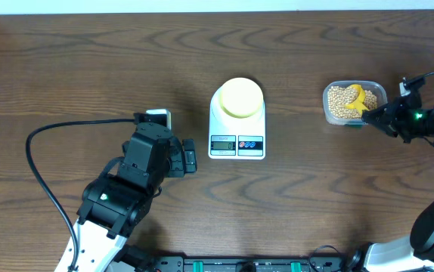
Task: Scoop item into bowl and weigh 50g on scale
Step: 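Drag the scoop through the soybeans with the right gripper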
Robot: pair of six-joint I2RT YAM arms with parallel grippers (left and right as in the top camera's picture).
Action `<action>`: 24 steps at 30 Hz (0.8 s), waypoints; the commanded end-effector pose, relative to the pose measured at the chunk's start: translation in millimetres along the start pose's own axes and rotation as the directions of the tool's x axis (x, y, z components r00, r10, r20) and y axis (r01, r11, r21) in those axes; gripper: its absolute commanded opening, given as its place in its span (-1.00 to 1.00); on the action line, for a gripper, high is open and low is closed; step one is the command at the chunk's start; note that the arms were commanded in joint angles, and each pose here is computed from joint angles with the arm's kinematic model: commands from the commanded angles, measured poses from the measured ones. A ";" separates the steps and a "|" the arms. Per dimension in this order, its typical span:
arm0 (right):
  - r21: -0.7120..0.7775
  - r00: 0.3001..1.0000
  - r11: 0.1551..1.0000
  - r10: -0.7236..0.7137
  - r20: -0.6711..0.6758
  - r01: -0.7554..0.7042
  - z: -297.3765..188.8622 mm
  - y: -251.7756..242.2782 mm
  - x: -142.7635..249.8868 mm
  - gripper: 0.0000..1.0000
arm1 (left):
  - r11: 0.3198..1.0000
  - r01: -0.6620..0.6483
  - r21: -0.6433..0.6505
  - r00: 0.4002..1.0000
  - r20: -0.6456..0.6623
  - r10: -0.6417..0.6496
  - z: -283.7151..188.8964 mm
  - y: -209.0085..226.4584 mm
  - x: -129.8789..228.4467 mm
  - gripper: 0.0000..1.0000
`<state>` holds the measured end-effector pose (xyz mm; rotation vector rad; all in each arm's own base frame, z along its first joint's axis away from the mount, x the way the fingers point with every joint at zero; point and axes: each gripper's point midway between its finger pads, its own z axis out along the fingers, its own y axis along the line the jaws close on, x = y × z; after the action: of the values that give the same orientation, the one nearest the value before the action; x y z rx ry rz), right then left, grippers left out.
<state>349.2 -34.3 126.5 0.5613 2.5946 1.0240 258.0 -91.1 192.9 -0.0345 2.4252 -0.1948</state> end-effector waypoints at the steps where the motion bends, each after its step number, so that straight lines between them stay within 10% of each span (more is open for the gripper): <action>1: -0.045 1.000 0.999 0.021 0.008 -0.021 -5.5 1.7 0.4 -0.98 | 1.000 0.014 0.000 1.000 -0.002 -0.014 0.4 0.8 -0.2 0.95; 24: -0.330 0.992 0.942 0.094 0.081 -0.063 -55.0 11.1 -0.6 -0.98 | 1.000 0.010 -0.009 1.000 -0.024 -0.010 6.3 1.0 2.7 0.96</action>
<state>329.0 -61.2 158.4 0.6859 2.3638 1.3082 258.8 -91.4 189.7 -0.0333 2.4370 -0.1886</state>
